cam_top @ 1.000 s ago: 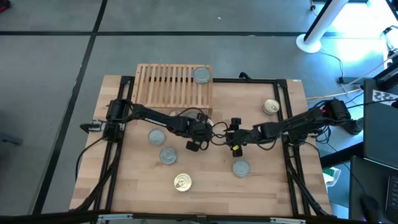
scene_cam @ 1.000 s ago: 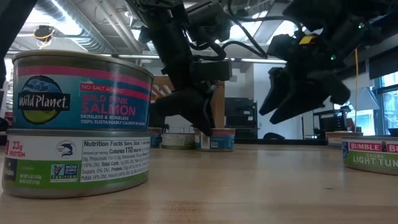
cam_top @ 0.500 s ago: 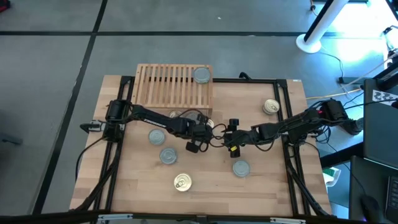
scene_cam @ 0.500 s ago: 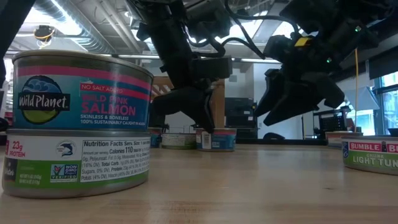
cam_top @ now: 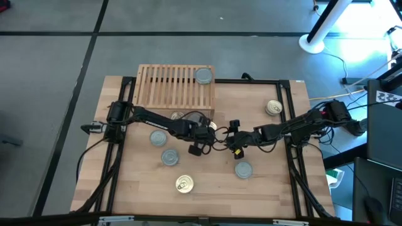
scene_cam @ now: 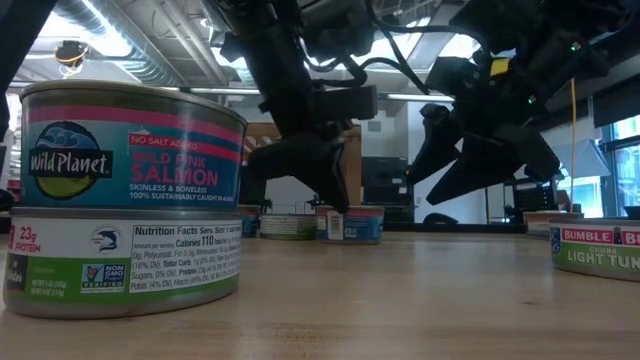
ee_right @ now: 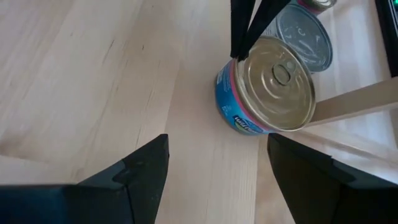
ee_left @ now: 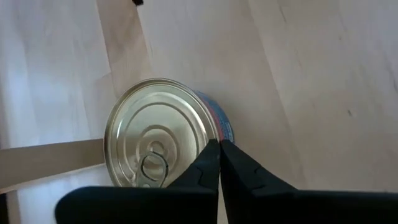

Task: Stack canned seafood by type on shelf
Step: Put the blue tuna can on the shelf

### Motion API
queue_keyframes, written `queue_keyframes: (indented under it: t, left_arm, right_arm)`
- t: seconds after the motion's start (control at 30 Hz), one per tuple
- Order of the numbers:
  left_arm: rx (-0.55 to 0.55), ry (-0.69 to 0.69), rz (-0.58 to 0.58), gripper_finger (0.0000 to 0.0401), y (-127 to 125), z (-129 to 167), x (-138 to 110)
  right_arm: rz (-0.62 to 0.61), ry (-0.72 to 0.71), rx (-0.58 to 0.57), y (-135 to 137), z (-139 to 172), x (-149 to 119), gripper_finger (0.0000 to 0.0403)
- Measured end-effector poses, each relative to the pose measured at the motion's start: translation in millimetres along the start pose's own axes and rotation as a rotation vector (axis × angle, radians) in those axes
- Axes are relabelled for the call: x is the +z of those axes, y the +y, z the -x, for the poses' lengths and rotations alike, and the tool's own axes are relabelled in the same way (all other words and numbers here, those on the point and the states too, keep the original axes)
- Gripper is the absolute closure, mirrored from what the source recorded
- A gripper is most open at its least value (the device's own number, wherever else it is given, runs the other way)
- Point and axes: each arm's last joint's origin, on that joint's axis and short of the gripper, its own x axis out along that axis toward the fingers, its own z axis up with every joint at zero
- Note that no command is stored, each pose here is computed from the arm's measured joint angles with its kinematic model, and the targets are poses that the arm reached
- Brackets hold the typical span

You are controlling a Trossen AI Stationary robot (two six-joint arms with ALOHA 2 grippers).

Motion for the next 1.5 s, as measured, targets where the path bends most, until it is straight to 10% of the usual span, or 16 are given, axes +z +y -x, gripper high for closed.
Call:
queue_keyframes:
  t: [1.5]
  left_arm:
    - [-0.011,-0.123,0.175,0.0401,0.1,30.1,15.7]
  right_arm:
    - [0.26,-0.02,-0.166,41.1,-15.0,6.9,0.0132]
